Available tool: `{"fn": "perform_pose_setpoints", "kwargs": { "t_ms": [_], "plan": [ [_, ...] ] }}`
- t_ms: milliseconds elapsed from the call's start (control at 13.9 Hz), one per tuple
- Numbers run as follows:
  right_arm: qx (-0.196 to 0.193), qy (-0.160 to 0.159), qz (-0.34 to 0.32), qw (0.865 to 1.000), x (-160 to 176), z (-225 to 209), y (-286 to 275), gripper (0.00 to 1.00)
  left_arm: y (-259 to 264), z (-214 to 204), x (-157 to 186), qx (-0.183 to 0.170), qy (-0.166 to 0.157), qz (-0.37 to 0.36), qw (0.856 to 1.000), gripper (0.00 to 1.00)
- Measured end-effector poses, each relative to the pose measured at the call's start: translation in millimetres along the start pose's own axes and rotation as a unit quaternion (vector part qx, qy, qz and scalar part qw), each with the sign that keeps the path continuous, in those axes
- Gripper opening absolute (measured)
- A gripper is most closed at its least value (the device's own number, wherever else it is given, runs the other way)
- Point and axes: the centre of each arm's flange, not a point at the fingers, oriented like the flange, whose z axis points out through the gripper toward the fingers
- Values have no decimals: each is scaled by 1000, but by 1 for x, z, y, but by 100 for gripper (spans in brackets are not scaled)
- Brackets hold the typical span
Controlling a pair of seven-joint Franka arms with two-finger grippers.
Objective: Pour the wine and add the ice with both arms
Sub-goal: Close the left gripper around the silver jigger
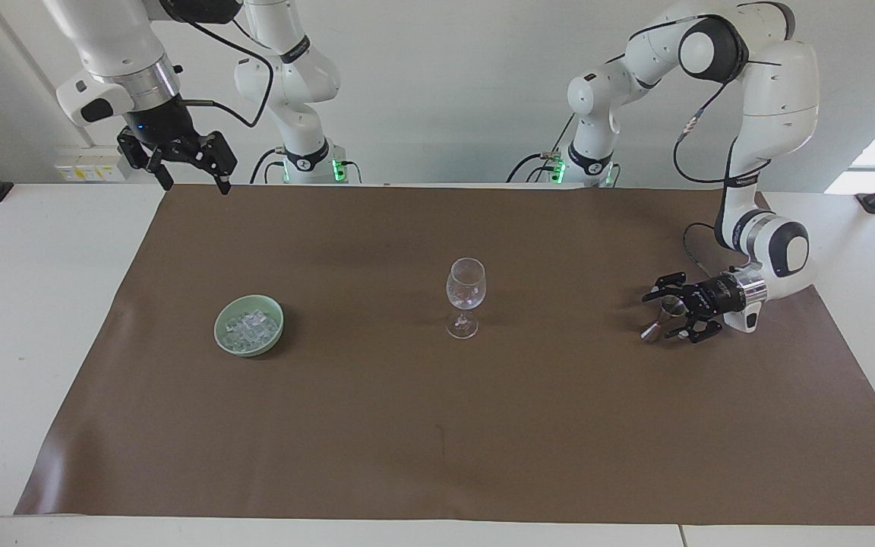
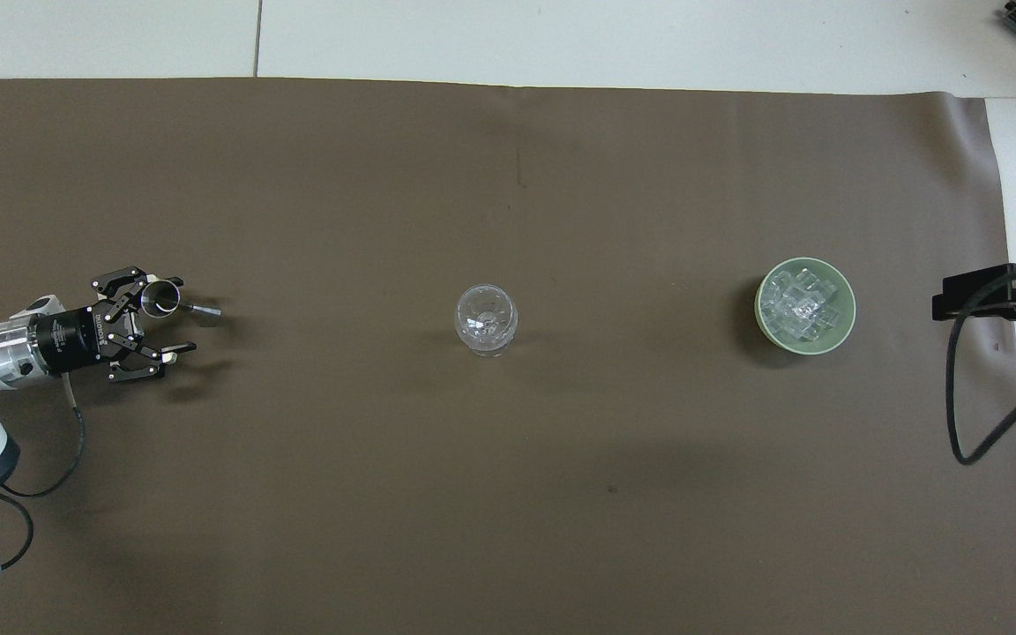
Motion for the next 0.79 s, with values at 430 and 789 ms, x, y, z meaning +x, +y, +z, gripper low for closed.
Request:
{"fn": "perform_pose_setpoints", "kwargs": {
  "t_ms": [430, 789],
  "plan": [
    [0, 0, 0, 1000, 0, 0, 0, 100, 1, -2, 1, -4, 6, 6, 1000, 83],
    [0, 0, 0, 1000, 0, 0, 0, 100, 1, -5, 2, -8, 8, 7, 1000, 25]
  ]
}}
